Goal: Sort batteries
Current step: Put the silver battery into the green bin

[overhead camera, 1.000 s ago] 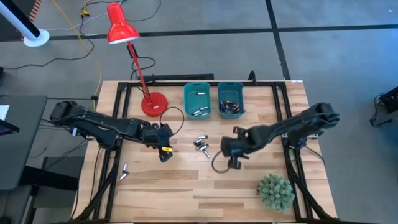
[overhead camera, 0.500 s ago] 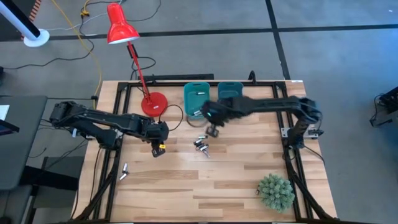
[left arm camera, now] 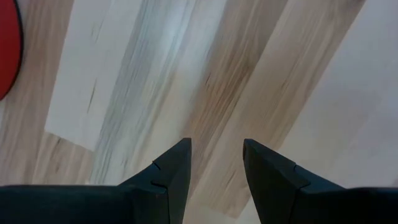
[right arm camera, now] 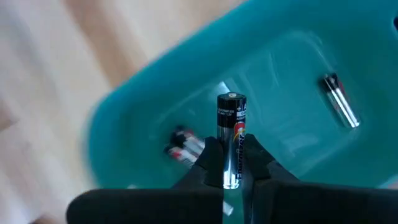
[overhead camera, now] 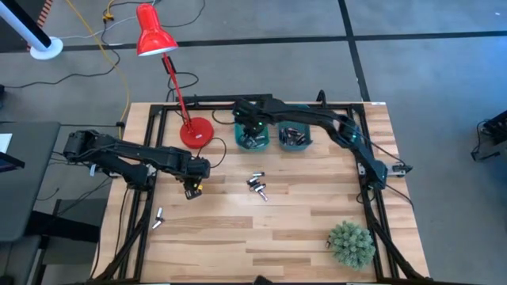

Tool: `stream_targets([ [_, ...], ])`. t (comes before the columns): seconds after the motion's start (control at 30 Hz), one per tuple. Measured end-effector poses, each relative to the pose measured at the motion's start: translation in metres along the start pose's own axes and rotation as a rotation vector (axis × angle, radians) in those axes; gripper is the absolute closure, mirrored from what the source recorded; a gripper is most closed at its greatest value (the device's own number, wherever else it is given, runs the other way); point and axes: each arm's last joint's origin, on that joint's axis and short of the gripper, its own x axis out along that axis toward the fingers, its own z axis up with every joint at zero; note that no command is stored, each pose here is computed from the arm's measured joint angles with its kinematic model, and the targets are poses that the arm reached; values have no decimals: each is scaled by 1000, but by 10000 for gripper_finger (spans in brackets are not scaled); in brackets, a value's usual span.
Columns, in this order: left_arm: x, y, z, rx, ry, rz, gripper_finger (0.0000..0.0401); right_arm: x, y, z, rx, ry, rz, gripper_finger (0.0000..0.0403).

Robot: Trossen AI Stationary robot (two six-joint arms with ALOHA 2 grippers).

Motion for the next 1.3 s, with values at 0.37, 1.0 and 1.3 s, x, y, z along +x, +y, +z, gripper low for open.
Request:
stream_targets([
  [0.37, 0, 0, 0, 40, -3, 0, 260, 37, -18, 4, 75, 81, -16, 350],
  [1.0, -4, 3, -7, 8, 85, 40, 260, 7, -17, 4, 74, 81, -14, 287],
  [1.3, -12, 3, -16, -261, 253, -12, 260, -40, 5, -4, 23, 46, 10, 286],
])
